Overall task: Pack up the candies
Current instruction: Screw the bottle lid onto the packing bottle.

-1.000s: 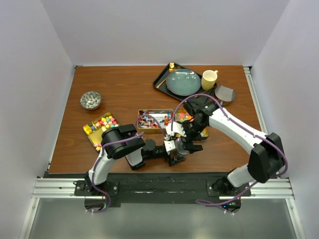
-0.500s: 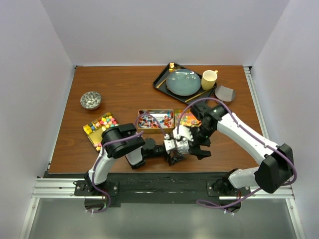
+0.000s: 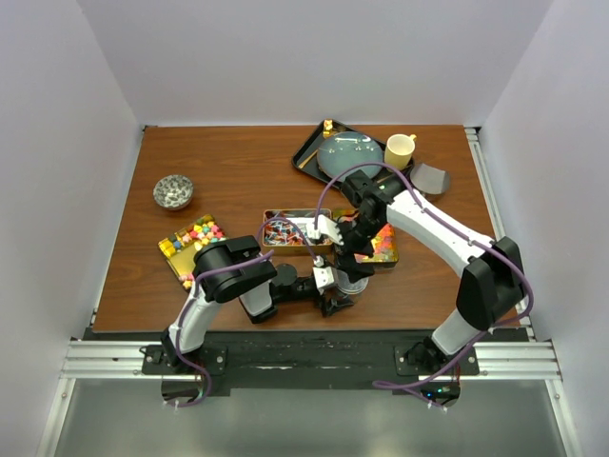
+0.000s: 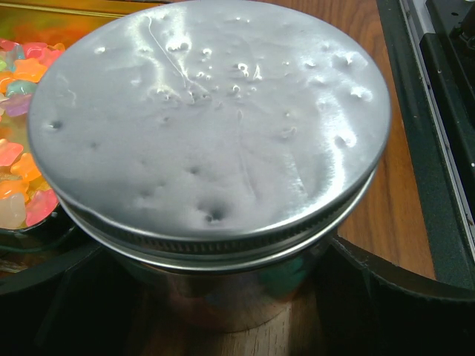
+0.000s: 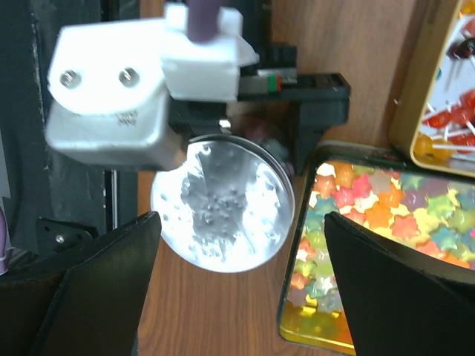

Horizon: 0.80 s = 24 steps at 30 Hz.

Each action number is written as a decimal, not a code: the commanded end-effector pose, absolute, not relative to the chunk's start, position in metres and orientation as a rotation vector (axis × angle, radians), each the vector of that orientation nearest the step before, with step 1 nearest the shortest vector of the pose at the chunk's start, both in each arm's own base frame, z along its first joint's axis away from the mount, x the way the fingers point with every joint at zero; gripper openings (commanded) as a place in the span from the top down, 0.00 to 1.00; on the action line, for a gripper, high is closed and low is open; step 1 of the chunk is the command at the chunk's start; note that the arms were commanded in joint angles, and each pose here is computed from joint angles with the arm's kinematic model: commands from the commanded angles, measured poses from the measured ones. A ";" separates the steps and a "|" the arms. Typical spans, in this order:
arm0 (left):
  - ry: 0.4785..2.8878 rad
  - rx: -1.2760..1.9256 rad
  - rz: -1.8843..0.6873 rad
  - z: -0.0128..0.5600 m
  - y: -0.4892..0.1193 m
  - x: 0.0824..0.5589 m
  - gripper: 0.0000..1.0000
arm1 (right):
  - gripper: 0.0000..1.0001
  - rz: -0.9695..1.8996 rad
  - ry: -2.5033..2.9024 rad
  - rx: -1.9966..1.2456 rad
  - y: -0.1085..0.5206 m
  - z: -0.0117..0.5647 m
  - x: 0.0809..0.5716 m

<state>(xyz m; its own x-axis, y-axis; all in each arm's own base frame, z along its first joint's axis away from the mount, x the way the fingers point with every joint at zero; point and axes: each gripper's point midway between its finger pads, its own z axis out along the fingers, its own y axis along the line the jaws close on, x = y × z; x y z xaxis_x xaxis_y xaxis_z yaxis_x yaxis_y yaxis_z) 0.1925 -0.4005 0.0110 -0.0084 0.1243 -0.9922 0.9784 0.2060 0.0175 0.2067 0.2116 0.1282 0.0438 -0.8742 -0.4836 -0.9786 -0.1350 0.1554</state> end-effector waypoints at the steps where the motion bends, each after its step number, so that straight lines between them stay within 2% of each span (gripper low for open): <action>1: 1.482 1.159 -0.906 -0.022 -0.378 0.196 1.00 | 0.07 0.766 1.845 -2.097 0.224 0.132 0.202; 13: 1.492 1.144 -0.899 -0.023 -0.377 0.198 1.00 | 0.10 0.807 1.896 -2.172 0.207 0.121 0.182; 24: 1.570 1.053 -0.892 -0.028 -0.372 0.211 1.00 | 0.10 0.702 1.985 -2.167 0.176 0.114 0.160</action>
<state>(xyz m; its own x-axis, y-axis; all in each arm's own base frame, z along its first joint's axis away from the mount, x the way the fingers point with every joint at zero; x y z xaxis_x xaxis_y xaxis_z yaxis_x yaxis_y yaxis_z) 0.1936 -0.4003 0.0109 -0.0107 0.1242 -0.9922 0.9771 0.2122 0.0160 0.1886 0.2005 0.1125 0.0732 -0.8802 -0.4690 -0.9721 -0.1681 0.1636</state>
